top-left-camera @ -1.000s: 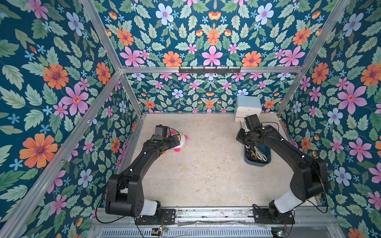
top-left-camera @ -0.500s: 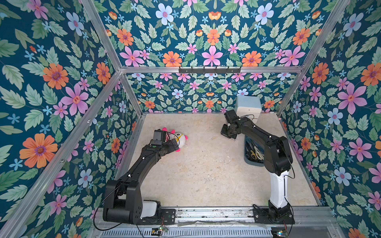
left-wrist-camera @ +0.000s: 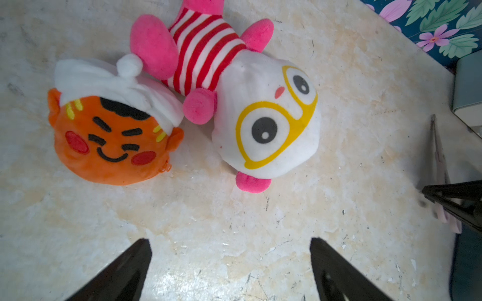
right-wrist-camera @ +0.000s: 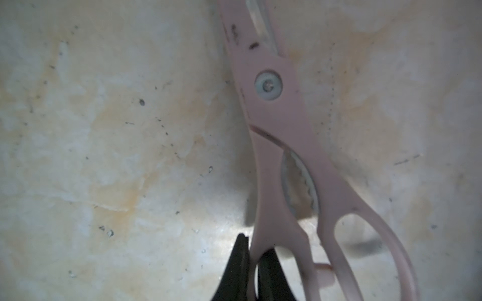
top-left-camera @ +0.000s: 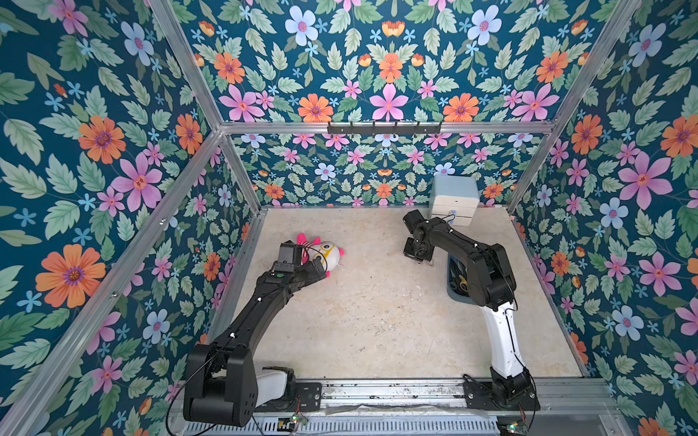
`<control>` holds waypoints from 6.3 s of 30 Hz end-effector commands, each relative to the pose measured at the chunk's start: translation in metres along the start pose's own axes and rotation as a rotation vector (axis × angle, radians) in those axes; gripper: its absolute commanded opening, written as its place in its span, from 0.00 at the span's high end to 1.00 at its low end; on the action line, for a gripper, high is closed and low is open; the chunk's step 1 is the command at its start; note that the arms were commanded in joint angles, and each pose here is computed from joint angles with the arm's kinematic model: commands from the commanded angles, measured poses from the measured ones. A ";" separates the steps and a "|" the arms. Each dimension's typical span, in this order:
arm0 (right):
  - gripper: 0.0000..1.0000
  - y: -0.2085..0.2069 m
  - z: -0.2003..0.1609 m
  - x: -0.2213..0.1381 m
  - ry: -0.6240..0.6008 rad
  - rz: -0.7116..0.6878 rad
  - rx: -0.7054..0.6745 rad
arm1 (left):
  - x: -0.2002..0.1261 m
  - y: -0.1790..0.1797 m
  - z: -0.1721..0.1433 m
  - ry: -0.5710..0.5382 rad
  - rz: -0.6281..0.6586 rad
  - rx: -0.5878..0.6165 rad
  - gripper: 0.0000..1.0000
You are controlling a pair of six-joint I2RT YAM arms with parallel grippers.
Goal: Take the scissors out of the storage box
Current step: Place the scissors at the center of the board, then pick up the scissors from the storage box, then place the scissors at the center of the board.
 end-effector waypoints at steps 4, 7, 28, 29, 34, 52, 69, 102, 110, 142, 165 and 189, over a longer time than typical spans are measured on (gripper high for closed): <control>0.92 -0.004 -0.009 0.011 0.019 -0.019 0.005 | -0.002 0.001 0.001 -0.005 0.009 0.013 0.01; 0.88 -0.005 -0.011 0.013 0.024 -0.022 0.007 | -0.003 0.001 0.002 -0.009 0.010 0.016 0.01; 0.64 0.011 0.012 -0.071 -0.071 0.074 -0.053 | -0.004 -0.022 0.012 0.026 -0.060 0.060 0.01; 0.64 0.009 0.010 -0.077 -0.074 0.077 -0.058 | -0.002 -0.023 0.012 0.035 -0.064 0.060 0.01; 0.64 -0.001 -0.008 -0.104 -0.065 0.110 -0.089 | 0.006 -0.031 0.009 0.076 -0.101 0.053 0.02; 0.65 -0.155 -0.094 -0.133 -0.028 0.103 0.148 | 0.023 -0.070 -0.011 0.173 -0.186 0.088 0.02; 0.68 -0.184 -0.090 -0.090 -0.026 0.036 0.108 | 0.025 -0.068 -0.014 0.167 -0.171 0.052 0.02; 1.00 -0.163 -0.091 -0.090 -0.010 0.195 0.028 | 0.022 -0.056 -0.018 0.138 -0.138 0.003 0.02; 1.00 -0.144 -0.084 -0.097 -0.034 0.340 0.059 | 0.022 -0.059 -0.015 0.139 -0.143 0.008 0.02; 1.00 -0.147 -0.076 -0.168 -0.215 0.269 0.266 | 0.023 -0.060 -0.013 0.141 -0.133 0.055 0.01; 1.00 0.063 -0.028 -0.098 -0.135 0.306 -0.048 | 0.009 -0.021 -0.016 0.114 -0.064 0.037 0.01; 1.00 0.083 -0.019 -0.003 -0.006 0.121 -0.092 | -0.008 -0.002 -0.022 0.068 -0.030 0.044 0.01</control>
Point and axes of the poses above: each gripper's point midway between its finger pads, its own x axis out along the fingers, its own y axis along the line the jaws close on, z = x × y, the point moved 4 cm from there along -x, back along the fingers, and after that the axes turned 14 degrees about -x, right-handed, at the moved point
